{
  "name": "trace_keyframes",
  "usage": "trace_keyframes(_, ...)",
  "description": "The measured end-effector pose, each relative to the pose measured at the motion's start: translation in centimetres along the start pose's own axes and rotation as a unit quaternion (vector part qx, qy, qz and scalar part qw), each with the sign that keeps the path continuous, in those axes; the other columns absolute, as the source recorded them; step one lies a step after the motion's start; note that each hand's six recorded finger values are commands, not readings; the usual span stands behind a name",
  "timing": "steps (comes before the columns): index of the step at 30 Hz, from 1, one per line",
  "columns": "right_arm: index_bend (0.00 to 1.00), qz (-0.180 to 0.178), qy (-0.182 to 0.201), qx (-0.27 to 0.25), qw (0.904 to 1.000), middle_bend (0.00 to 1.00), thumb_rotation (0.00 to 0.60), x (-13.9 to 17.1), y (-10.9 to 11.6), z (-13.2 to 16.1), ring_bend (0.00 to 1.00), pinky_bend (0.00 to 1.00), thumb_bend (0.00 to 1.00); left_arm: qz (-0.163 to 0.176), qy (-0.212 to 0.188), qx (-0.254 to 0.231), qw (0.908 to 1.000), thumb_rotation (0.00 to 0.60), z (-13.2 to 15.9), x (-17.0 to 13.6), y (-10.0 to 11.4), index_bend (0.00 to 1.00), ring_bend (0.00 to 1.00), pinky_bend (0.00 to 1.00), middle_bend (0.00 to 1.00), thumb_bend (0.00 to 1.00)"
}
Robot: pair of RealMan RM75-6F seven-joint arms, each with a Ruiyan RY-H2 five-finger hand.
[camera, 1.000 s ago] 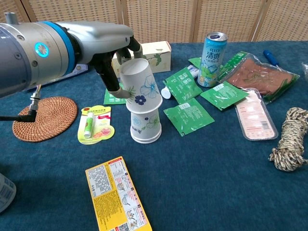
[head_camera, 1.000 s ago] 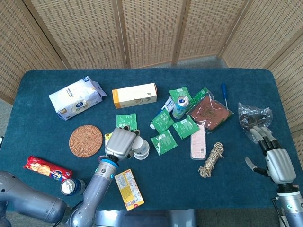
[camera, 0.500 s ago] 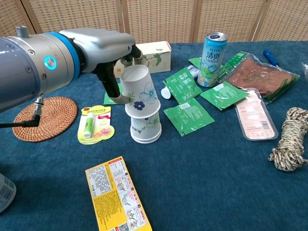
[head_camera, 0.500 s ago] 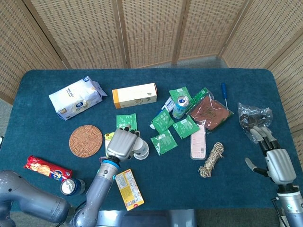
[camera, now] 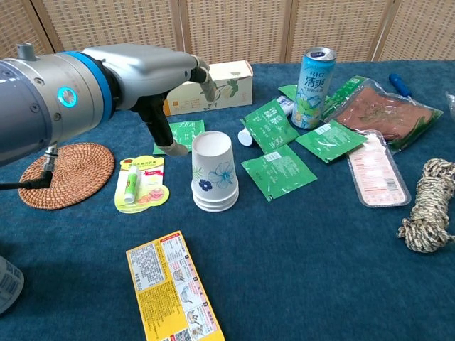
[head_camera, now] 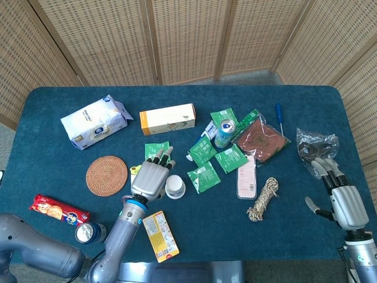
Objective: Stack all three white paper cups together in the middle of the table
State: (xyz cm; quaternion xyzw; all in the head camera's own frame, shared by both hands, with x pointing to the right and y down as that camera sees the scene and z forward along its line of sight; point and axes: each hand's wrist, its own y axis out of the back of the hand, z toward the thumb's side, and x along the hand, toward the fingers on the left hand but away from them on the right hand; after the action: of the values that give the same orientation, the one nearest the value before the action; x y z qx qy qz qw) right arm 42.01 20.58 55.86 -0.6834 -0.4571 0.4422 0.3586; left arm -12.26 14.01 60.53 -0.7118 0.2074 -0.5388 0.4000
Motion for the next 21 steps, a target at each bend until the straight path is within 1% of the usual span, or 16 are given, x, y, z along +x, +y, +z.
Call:
trace_keyframes(2,0.03,0.0,0.0,-0.001,1.0,0.0,0.6,0.0,0.0,0.0,0.0,0.19,0.33,0.0,-0.002,-0.006,1.0,0.6,-0.3,-0.3,0.2,0.04,0.0,0.3,0.0,0.27)
trace_keyframes(4,0.03,0.0,0.001,-0.001,1.0,0.0,0.6,0.0,0.0,0.1,0.0,0.19,0.33,0.002,-0.003,-0.009,1.0,0.6,-0.8,-0.7,0.5,0.0,0.0,0.28,0.0,0.26)
trace_keyframes(7,0.03,0.001,0.004,-0.001,1.0,0.0,0.6,0.0,0.0,0.2,0.0,0.19,0.33,0.007,0.001,-0.008,0.9999,0.6,-2.3,-1.5,1.1,0.0,0.0,0.24,0.0,0.26)
trace_keyframes(10,0.03,0.003,0.005,-0.001,1.0,0.0,0.6,0.1,-0.2,0.4,0.0,0.19,0.33,0.013,0.011,-0.001,0.9998,0.6,-4.7,-2.5,1.7,0.0,0.0,0.19,0.0,0.26)
trace_keyframes(12,0.03,0.004,0.007,0.0,1.0,0.0,0.6,0.1,-0.3,0.5,0.0,0.19,0.33,0.023,0.02,0.005,0.9995,0.6,-7.0,-3.4,2.2,0.0,0.0,0.16,0.0,0.26)
trace_keyframes(13,0.03,0.005,0.008,0.001,1.0,0.0,0.6,0.1,-0.3,0.6,0.0,0.19,0.33,0.027,0.021,0.006,0.9994,0.6,-7.6,-3.7,2.3,0.0,0.0,0.15,0.0,0.26)
trace_keyframes(17,0.03,0.008,0.014,0.002,0.9999,0.0,0.6,0.1,-0.5,1.0,0.0,0.19,0.33,0.055,0.023,-0.002,0.9983,0.6,-11.3,-5.7,3.0,0.0,0.0,0.12,0.0,0.26)
trace_keyframes(21,0.03,0.011,0.018,0.004,0.9998,0.0,0.6,0.2,-0.8,1.4,0.0,0.19,0.33,0.081,0.014,-0.018,0.9965,0.6,-14.5,-8.1,3.0,0.0,0.0,0.12,0.0,0.26)
